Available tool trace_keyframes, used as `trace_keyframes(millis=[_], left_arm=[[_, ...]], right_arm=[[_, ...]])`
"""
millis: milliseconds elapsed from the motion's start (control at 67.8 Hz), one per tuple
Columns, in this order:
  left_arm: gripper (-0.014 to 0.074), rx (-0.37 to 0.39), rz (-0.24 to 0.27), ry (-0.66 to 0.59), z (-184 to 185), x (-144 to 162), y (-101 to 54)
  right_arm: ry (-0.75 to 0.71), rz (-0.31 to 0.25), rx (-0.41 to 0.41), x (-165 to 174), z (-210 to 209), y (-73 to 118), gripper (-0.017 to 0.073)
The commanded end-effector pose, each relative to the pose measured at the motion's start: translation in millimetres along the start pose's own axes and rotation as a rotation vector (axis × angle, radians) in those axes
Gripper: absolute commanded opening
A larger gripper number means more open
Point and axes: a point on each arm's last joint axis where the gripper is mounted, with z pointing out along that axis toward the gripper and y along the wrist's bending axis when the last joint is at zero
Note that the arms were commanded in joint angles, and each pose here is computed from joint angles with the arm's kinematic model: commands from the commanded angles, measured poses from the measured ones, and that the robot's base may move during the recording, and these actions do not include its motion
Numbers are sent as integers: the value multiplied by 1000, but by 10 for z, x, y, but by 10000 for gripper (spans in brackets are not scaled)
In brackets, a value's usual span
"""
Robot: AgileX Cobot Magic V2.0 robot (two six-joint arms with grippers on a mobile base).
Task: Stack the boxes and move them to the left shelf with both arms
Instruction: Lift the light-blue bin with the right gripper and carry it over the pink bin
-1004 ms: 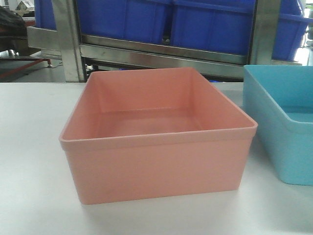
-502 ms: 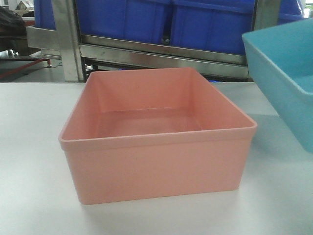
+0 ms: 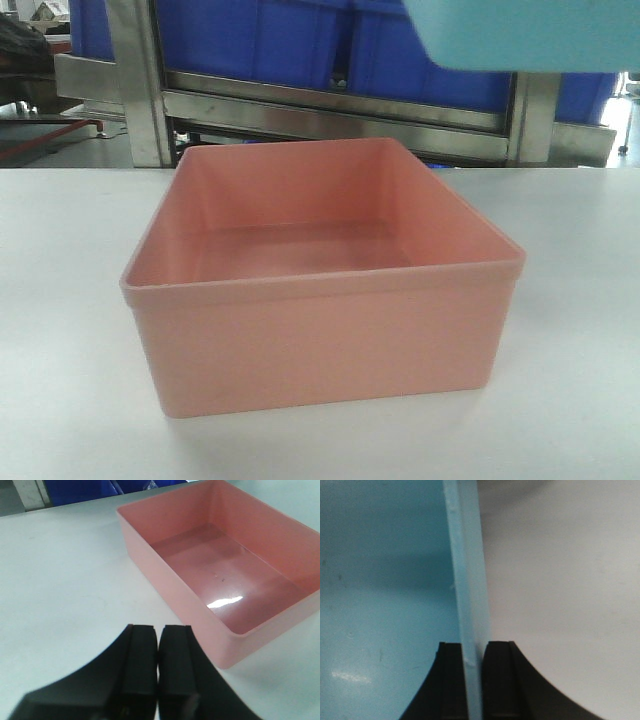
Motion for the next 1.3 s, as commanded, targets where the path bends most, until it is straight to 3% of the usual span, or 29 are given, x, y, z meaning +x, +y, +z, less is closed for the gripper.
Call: trace_keyframes(millis=[0,266,458,767,1033,1284], left_arm=[[-8,14,-1,-109,-35,-165,-13],[-8,14,-1,-109,-35,-165,-13],[-8,14,-1,-109,-35,-165,-13],[-8,14,-1,-109,-35,-165,-13],[-8,14,-1,-109,-35,-165,-13],[-8,17,-8,-108,-35,-164,-15]], right_arm=[[-95,16,-148,-85,-148,393,55],[-107,46,-298,-83,272,957,56],[-30,37,-323,-2,740,1139,56],[-18,54,-262,16,1244,1057,56],[5,191,-225,45,1494,994,56],[30,207,-165,82,1561,934,56]])
